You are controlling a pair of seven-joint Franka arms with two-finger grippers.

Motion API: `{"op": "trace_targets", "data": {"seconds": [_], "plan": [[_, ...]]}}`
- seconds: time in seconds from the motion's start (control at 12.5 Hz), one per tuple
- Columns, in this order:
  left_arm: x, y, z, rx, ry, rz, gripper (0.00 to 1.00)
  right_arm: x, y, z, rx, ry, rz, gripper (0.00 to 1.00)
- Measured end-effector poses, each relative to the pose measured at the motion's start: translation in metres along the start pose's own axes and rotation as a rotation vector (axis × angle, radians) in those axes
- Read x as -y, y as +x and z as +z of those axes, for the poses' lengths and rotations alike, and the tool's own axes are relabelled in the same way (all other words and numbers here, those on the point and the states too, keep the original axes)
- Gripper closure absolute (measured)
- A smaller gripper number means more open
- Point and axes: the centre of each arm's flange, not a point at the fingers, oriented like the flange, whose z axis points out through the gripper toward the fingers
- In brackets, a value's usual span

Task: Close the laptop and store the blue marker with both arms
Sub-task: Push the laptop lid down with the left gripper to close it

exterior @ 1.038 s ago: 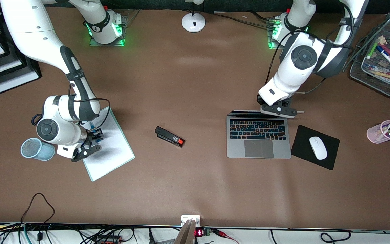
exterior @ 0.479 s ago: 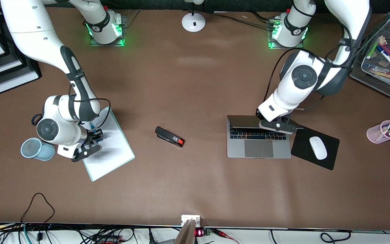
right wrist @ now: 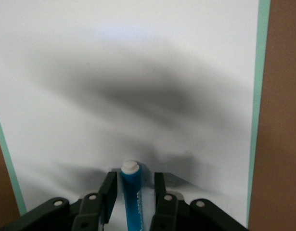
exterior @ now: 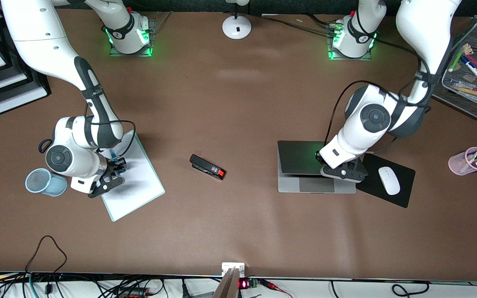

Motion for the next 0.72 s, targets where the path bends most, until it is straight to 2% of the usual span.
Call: {"op": "trace_targets", "data": {"seconds": [0.16,0.64,0.72], "plan": [[-0.001,0.004,0.016,-0.015,-0.015,0.003,0.99,0.000,0.000,0.000,-0.001,0.000,0.000,0.67],[-0.001,0.015,0.059,-0.036,-0.018,0.039,0.99,0.000,0.001,0.006,-0.002,-0.001,0.000,0.70],[-0.002,0.015,0.068,-0.028,-0.012,0.052,0.99,0.000,0.001,0.006,-0.003,-0.001,0.000,0.75]]}}
